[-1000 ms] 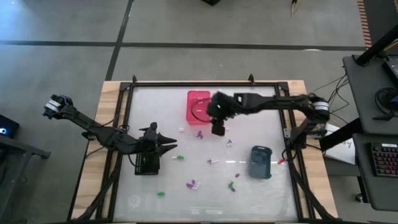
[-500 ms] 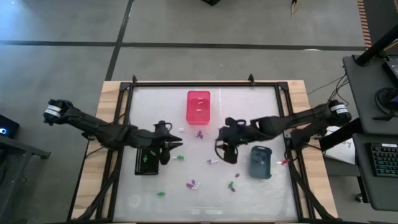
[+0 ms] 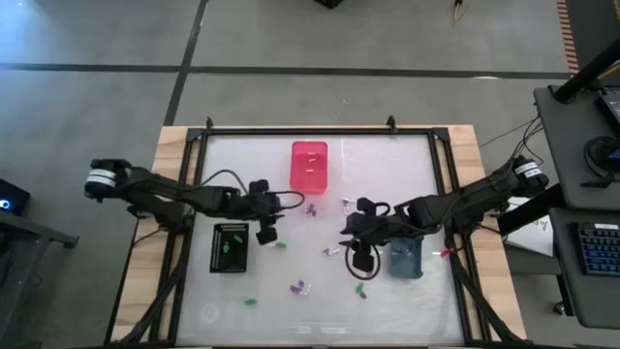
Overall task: Sort Halloween decoration
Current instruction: Put the bone toy into the red bin
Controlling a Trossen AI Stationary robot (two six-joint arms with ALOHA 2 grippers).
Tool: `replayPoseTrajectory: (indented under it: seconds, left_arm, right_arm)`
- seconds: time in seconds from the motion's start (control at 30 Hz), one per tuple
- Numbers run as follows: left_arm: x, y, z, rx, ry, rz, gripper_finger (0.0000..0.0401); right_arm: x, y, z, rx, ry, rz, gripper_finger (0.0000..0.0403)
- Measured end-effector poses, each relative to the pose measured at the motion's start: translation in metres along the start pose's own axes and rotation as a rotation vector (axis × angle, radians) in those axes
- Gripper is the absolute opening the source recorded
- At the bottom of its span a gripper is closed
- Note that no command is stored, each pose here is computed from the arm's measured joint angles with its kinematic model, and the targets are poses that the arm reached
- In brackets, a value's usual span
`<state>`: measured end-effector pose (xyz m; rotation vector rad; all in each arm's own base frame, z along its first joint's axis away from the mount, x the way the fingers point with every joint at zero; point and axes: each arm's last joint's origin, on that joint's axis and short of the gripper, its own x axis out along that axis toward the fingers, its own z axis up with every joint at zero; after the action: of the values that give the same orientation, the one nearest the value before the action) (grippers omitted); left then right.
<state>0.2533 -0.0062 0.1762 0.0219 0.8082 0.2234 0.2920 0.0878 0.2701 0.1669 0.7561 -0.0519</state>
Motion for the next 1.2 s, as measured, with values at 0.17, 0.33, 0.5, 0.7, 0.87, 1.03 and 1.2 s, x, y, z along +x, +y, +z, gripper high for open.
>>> replayPoseTrajectory:
  seconds: [0.17, 0.33, 0.5, 0.7, 0.87, 1.03, 1.2]
  left_arm:
    - [0.018, 0.011, -0.006, 0.089, 0.062, 0.039, 0.0075]
    - [0.028, 0.02, -0.011, 0.097, 0.107, 0.066, 0.0075]
    - [0.034, 0.027, -0.013, 0.083, 0.114, 0.041, 0.0075]
    - [0.034, 0.028, -0.012, 0.118, 0.111, 0.036, 0.0075]
    - [0.035, 0.029, -0.015, 0.144, 0.11, 0.036, 0.0075]
    - [0.036, 0.029, -0.019, 0.146, 0.111, 0.038, 0.0087]
    - [0.036, 0.03, -0.019, 0.143, 0.111, 0.045, 0.0115]
  right_arm:
    - [-0.002, 0.007, -0.003, -0.006, 0.001, 0.011, 0.0128]
    - [-0.004, 0.014, -0.006, -0.025, -0.013, -0.008, 0.0128]
    - [-0.004, 0.015, -0.007, -0.03, -0.021, -0.026, 0.0128]
    - [-0.004, 0.015, -0.007, -0.032, -0.02, -0.027, 0.0128]
    - [-0.004, 0.015, -0.007, -0.033, -0.02, -0.027, 0.0128]
    - [-0.004, 0.015, -0.007, -0.034, -0.02, -0.027, 0.0128]
    - [-0.004, 0.015, -0.007, -0.034, -0.021, -0.026, 0.0128]
